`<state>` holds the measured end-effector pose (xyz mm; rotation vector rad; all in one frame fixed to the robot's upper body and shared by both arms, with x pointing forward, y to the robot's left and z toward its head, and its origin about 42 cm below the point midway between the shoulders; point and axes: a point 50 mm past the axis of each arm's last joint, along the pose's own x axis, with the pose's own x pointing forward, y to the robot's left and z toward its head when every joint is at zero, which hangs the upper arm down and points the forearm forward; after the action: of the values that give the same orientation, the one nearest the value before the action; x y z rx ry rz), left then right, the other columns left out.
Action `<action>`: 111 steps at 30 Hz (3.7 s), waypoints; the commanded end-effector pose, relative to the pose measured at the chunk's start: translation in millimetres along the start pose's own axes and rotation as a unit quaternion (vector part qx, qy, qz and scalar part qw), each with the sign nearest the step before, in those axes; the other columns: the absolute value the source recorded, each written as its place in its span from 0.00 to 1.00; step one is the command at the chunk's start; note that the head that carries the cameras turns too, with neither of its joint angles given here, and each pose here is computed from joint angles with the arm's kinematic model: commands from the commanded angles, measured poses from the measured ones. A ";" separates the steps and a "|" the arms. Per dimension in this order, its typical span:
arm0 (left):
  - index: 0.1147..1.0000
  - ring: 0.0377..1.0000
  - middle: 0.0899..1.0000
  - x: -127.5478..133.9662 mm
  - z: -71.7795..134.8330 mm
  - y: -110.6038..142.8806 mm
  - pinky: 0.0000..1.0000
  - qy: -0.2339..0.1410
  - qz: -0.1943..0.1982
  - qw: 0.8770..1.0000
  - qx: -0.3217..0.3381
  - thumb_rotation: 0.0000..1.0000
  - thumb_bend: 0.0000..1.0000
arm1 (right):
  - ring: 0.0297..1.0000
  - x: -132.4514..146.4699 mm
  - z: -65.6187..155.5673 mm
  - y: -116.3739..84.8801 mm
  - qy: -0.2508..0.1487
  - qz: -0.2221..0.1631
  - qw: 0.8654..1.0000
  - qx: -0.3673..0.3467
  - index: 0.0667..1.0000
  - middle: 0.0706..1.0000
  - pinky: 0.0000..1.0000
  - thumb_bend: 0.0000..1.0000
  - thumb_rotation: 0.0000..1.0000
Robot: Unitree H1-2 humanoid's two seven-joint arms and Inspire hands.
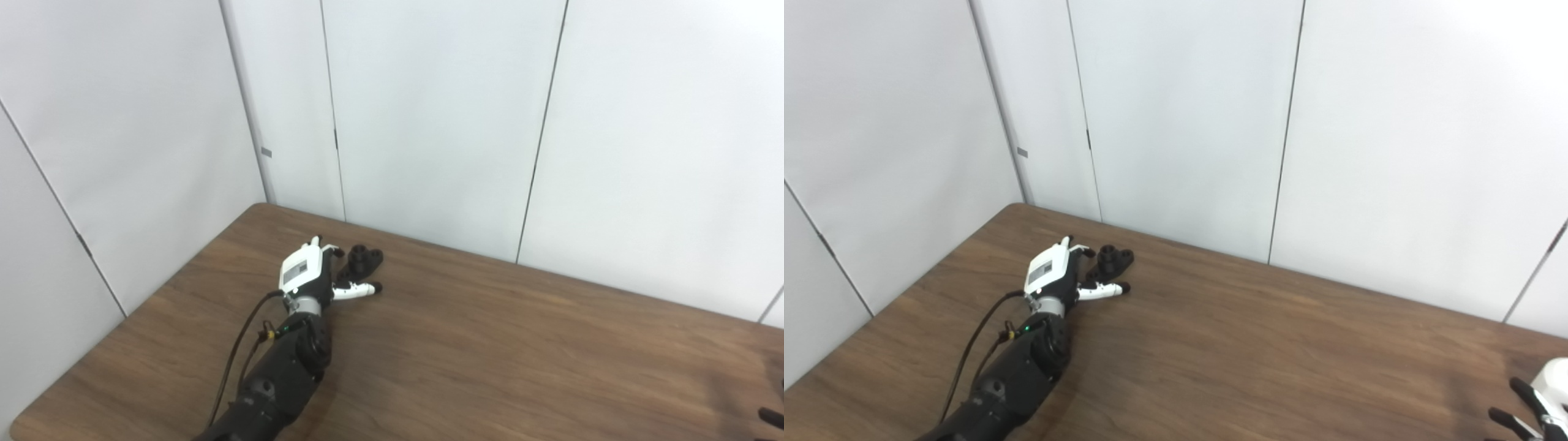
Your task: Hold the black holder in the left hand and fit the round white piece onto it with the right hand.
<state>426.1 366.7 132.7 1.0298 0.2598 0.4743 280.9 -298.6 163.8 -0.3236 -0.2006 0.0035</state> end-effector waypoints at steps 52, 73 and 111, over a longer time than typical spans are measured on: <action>0.42 1.00 0.93 -12.4 1.8 -46.6 1.00 -0.077 -0.075 0.989 -0.106 0.06 0.52 | 0.75 3.2 28.5 -0.9 -0.048 -0.012 0.999 -0.018 0.85 0.93 0.56 0.56 0.20; 0.42 1.00 0.97 -71.1 29.7 -67.1 1.00 -0.255 -0.229 0.936 -0.082 0.06 0.52 | 0.68 19.4 20.7 3.0 -0.042 -0.032 0.998 -0.017 0.76 0.86 0.59 0.70 0.35; 0.42 1.00 0.96 -184.7 106.1 -129.6 1.00 -0.388 -0.381 0.834 -0.096 0.06 0.52 | 0.70 26.0 49.2 24.3 -0.056 -0.040 0.997 -0.027 0.79 0.86 0.54 0.58 0.45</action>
<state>373.8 169.9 106.5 0.7971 -0.2329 -0.4712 292.9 -261.8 187.5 -0.3680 -0.2402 -0.0537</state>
